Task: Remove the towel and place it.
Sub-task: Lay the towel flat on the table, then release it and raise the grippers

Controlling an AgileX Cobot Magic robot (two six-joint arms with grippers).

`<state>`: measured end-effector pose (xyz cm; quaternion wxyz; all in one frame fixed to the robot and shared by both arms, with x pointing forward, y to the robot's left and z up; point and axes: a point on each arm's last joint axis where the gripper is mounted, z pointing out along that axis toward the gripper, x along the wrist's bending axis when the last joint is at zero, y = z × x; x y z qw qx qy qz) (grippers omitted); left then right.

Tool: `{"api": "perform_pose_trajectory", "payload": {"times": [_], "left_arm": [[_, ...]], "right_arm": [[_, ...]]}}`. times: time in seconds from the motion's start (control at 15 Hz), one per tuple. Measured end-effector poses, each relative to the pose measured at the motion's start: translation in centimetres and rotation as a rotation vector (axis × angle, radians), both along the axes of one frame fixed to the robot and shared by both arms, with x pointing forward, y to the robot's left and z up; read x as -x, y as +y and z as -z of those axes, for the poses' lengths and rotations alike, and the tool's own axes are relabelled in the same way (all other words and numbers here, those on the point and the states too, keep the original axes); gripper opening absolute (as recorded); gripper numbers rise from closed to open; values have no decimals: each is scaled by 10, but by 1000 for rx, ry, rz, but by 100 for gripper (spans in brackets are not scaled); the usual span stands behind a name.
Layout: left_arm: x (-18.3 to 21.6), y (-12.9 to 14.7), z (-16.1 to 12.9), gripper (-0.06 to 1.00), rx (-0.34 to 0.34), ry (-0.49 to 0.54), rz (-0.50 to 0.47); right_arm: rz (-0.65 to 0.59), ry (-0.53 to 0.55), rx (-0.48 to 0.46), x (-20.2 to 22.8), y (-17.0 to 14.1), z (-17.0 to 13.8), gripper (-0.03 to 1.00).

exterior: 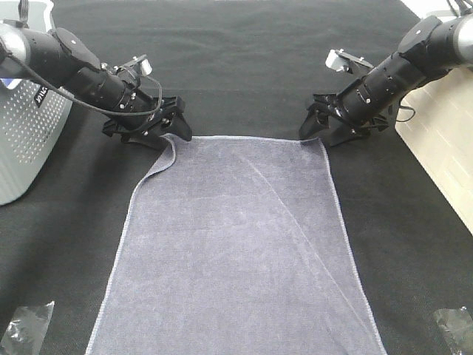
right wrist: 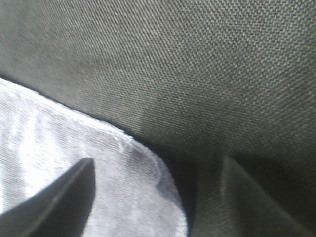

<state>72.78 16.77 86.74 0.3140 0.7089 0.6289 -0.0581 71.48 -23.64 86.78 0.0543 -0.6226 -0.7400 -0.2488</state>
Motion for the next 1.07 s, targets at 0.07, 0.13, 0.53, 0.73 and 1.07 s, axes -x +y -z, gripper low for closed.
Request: {"api": "perform_pose_trajectory", "payload": {"times": [0.07, 0.13, 0.53, 0.73, 1.07], "left_arm": [[0, 0, 0, 64, -3, 5, 3], [1, 1, 1, 62, -15, 12, 5], [1, 3, 4, 33, -51, 6, 13], [1, 3, 4, 30, -58, 5, 16], [-5, 5, -6, 30, -112, -31, 66]], "right_arm": [[-2, 0, 10, 0, 0, 0, 68], [-5, -2, 15, 0, 0, 1, 66], [-8, -4, 22, 0, -1, 1, 63], [-9, -5, 24, 0, -1, 1, 61], [-8, -16, 42, -1, -2, 3, 47]]}}
